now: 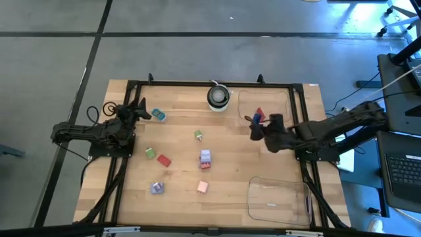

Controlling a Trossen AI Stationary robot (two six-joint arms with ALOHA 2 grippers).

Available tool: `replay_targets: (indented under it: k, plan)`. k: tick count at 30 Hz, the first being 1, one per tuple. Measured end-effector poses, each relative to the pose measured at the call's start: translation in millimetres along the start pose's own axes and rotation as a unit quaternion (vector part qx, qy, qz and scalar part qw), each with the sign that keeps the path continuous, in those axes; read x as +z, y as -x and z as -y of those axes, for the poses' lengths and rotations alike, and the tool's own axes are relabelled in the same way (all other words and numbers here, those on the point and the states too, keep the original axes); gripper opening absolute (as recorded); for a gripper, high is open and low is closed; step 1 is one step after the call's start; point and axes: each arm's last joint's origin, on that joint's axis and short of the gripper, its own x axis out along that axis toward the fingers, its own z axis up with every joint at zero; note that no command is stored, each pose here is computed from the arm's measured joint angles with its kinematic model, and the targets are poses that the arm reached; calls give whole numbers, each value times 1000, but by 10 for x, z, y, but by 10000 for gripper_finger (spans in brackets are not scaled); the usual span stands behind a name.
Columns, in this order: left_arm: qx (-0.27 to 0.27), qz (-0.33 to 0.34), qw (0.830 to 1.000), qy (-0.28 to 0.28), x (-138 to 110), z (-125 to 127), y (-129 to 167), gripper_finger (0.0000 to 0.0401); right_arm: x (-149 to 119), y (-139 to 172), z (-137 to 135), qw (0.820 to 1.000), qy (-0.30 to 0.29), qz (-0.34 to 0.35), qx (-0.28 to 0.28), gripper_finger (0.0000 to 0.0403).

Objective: Pick & Place Office items
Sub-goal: Put the blue digital timer into the top transparent bin

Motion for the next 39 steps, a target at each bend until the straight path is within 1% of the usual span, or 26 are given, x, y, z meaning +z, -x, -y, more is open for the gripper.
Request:
replay_targets:
  k: [3, 8, 11, 15, 18, 21, 23, 27, 30, 33, 34, 36, 39]
  plan:
    - [0, 0, 1000, 0, 0, 0, 0, 210, 108, 16, -86, 994, 88, 68, 23, 166]
    - [0, 0, 1000, 1, 0, 0, 0, 210, 281, -15, -260, 966, 210, 147, 38, 166]
    - [0, 0, 1000, 12, 0, 0, 0, 210, 410, -33, -374, 948, 259, 177, 62, 166]
    - [0, 0, 999, 44, 0, 0, 0, 210, 553, -54, -478, 922, 315, 194, 119, 166]
    - [0, 0, 999, 53, 0, 0, 0, 210, 619, -95, -488, 914, 327, 192, 144, 166]
    - [-1, 0, 998, 55, 1, 1, 0, 210, 664, -142, -480, 912, 330, 177, 167, 166]
    - [-6, -2, 997, 71, 4, 6, 0, 210, 689, -168, -474, 910, 333, 168, 183, 166]
    - [-15, -7, 995, 94, 2, 11, 0, 210, 755, -222, -452, 903, 348, 165, 191, 166]
    - [-16, -8, 995, 97, 1, 12, 0, 210, 808, -262, -433, 900, 353, 159, 203, 166]
    - [-30, -15, 995, 97, -2, 20, 1, 210, 844, -305, -405, 898, 358, 146, 211, 166]
    - [-35, -18, 995, 97, -3, 23, 1, 210, 853, -325, -388, 899, 359, 141, 205, 166]
    - [-41, -22, 994, 101, -5, 27, 1, 210, 877, -377, -330, 911, 348, 126, 183, 166]
    - [-42, -23, 992, 115, -6, 28, 1, 210, 918, -473, -194, 939, 305, 91, 131, 166]
